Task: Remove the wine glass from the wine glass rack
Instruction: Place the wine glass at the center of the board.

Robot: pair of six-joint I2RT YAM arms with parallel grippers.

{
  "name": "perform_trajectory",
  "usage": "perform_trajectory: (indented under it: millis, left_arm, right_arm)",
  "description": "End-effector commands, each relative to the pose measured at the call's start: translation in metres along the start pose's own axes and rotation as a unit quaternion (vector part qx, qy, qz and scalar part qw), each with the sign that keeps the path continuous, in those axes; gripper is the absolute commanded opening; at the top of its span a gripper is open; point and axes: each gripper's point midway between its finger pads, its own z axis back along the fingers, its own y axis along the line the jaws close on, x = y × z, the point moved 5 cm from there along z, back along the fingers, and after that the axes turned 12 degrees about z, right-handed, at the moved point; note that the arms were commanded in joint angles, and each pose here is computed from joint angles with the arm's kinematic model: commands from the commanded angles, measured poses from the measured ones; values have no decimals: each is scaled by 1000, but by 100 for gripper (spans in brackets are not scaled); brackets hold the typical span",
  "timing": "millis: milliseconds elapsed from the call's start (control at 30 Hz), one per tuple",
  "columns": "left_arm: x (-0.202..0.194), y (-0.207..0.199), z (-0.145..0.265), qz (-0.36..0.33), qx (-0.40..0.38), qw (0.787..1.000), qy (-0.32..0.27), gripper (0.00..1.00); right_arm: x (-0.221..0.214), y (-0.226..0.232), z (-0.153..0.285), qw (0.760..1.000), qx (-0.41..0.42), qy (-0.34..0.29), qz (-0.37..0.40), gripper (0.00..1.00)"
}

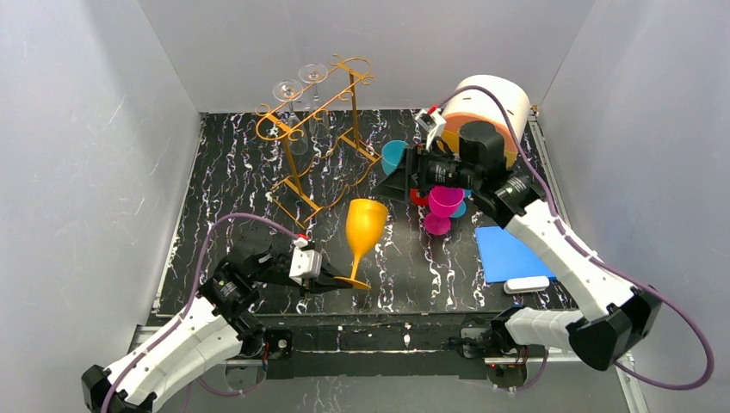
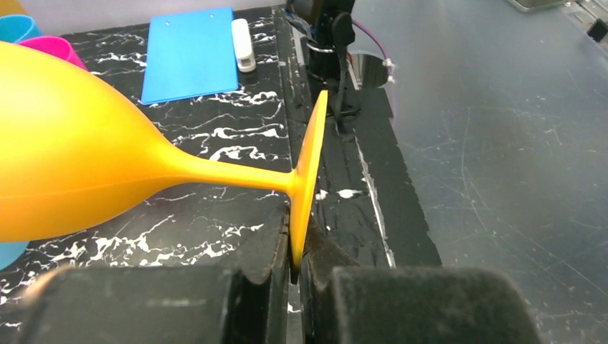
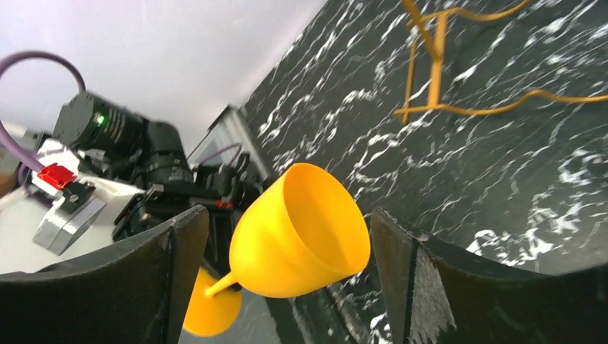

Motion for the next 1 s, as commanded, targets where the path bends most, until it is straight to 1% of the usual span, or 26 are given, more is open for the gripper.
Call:
perform_trajectory:
  millis: [0,100,200,367,467,533,600,667,833,967]
  left_arm:
    - [2,-11,8,-57,-40,996,47,0]
    - [5,-10,9,-63,-43,995,59,0]
    - [4,-9,7,-64,-48,995,64,0]
    - [0,2,9,-57,-9,995,83,0]
    - [-4,2,11,-58,-1,994,90,0]
    - [-2,2,13,-64,5,994,88,0]
    - [1,6,16,-69,27,993,90,0]
    - [1,6,18,-72,34,993,93,0]
    - [-2,5,17,-68,23,992,100,0]
    - [3,3,14,-77,4,992,95,0]
  right_arm:
    - [0,15,-3,994,81,69,-5,90]
    - [-7,15,-9,989,106,101,-37,87]
    - [-10,21,-9,981,147,110,-58,84]
    - [-15,32,-5,965,209,135,-84,80]
    - [-20,35,-3,955,242,141,-95,76]
    - [-23,32,-6,955,233,148,-107,74]
    - [-30,24,-10,962,194,155,-112,71]
    - [-38,19,-12,964,178,162,-118,65]
    - [-39,28,-9,954,224,163,-118,57]
    - [-40,36,-5,943,262,169,-111,59]
